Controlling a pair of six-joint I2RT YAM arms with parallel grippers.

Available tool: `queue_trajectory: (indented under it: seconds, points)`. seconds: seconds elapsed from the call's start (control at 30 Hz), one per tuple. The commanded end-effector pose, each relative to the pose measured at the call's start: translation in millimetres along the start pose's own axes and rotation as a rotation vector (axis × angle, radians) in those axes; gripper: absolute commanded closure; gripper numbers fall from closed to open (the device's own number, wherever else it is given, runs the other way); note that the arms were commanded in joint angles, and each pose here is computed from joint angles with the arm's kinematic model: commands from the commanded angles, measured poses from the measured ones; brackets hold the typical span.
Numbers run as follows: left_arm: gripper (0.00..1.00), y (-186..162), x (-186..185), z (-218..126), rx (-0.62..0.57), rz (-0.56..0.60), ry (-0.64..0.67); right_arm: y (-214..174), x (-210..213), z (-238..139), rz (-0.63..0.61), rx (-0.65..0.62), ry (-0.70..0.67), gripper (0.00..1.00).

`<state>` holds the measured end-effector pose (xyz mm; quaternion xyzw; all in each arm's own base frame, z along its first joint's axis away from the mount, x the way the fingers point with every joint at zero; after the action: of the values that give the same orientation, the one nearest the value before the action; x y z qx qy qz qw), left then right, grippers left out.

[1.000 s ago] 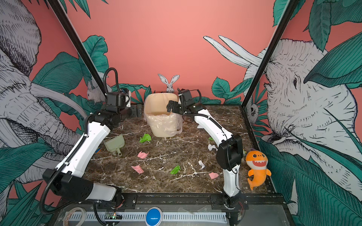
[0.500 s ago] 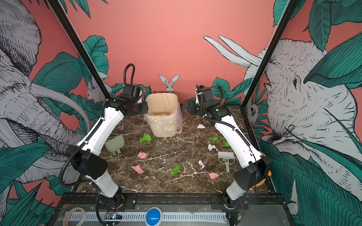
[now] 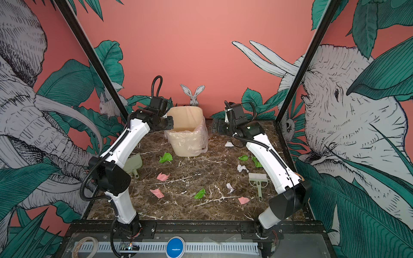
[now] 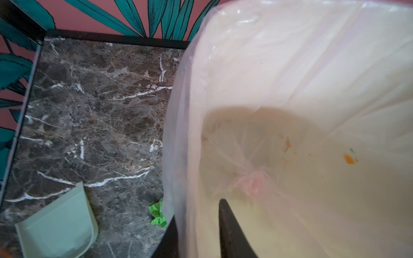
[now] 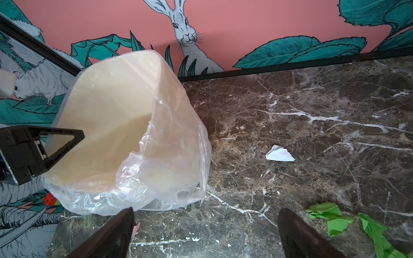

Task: Sweep away the paper scraps from the table
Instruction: 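Drag the cream bin with the left gripper toward the green dustpan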

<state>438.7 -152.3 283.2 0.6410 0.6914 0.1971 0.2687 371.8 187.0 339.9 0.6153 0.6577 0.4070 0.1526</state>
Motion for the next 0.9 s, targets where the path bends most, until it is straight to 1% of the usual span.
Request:
queue_trajectory:
  seconds: [0.0, 0.07, 0.17, 0.43, 0.67, 0.87]
  points:
    - [0.82, 6, 0, -12, -0.026, -0.019, 0.014, 4, -7, -12, -0.005, -0.031, -0.021, 0.01]
    - [0.87, 6, 1, -11, -0.029, -0.021, 0.020, 4, -8, -14, -0.003, -0.032, -0.022, 0.01]
    - [0.89, 7, 1, -10, -0.034, -0.026, 0.020, 3, -10, -14, -0.002, -0.031, -0.026, 0.01]
    - [1.00, 12, -2, -12, -0.055, -0.023, 0.021, 4, -10, -11, 0.003, -0.033, -0.021, 0.01]
    - [1.00, 20, -4, -14, -0.091, -0.031, 0.014, 3, -11, -11, -0.001, -0.029, -0.027, 0.01]
    - [1.00, 28, 3, -17, -0.135, -0.045, 0.065, 3, -12, -13, 0.001, -0.033, -0.031, 0.01]
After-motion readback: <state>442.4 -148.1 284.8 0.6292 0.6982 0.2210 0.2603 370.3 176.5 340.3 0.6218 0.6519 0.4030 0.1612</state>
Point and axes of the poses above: each gripper's point midway between its finger pads, its own z axis out along the fingers, its own x axis along the line the jaws close on, y = z × x, the point moved 3 cm from there along -z, back along the fingers, and after that the axes turned 3 degrees about -z, right-handed, at the moved point
